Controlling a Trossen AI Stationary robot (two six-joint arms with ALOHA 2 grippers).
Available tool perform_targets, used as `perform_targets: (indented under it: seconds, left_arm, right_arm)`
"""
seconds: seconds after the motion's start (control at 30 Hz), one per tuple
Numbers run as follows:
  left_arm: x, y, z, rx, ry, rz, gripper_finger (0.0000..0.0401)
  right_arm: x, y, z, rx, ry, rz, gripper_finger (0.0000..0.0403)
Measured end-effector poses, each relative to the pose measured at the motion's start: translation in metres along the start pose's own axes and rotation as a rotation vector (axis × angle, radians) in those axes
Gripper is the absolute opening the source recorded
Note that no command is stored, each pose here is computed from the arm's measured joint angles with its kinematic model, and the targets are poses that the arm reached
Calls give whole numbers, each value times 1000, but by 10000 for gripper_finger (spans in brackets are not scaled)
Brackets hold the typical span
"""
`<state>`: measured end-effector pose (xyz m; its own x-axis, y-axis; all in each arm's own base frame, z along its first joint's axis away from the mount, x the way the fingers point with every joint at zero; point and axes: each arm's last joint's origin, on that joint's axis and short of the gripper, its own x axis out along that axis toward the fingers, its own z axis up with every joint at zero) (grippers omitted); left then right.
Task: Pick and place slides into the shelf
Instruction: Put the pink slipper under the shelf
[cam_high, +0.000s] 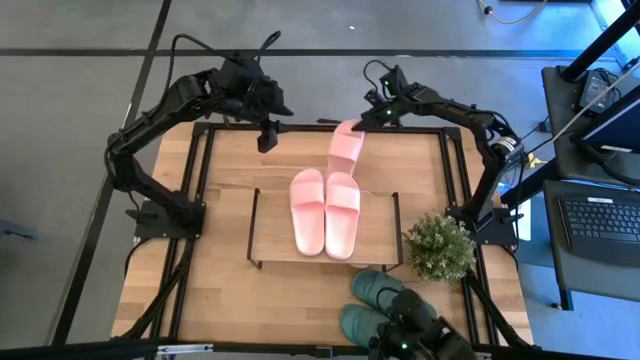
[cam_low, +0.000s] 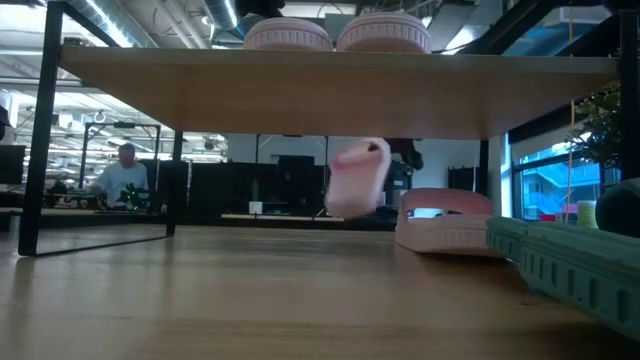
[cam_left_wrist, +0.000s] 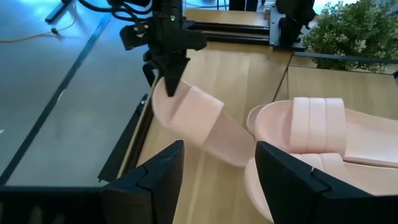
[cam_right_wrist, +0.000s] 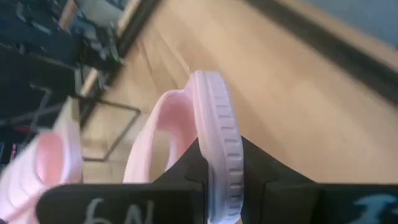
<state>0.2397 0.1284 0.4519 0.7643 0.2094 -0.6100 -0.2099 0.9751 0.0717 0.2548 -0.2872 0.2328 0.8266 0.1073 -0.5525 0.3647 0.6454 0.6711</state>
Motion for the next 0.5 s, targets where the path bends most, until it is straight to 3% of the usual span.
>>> perform_targets:
  seconds: [0.5]
  left_arm:
    - [1, -9, 0, -10, 20, -28, 190]
  right_arm:
    - [31, 2, -19, -46, 161, 0, 47]
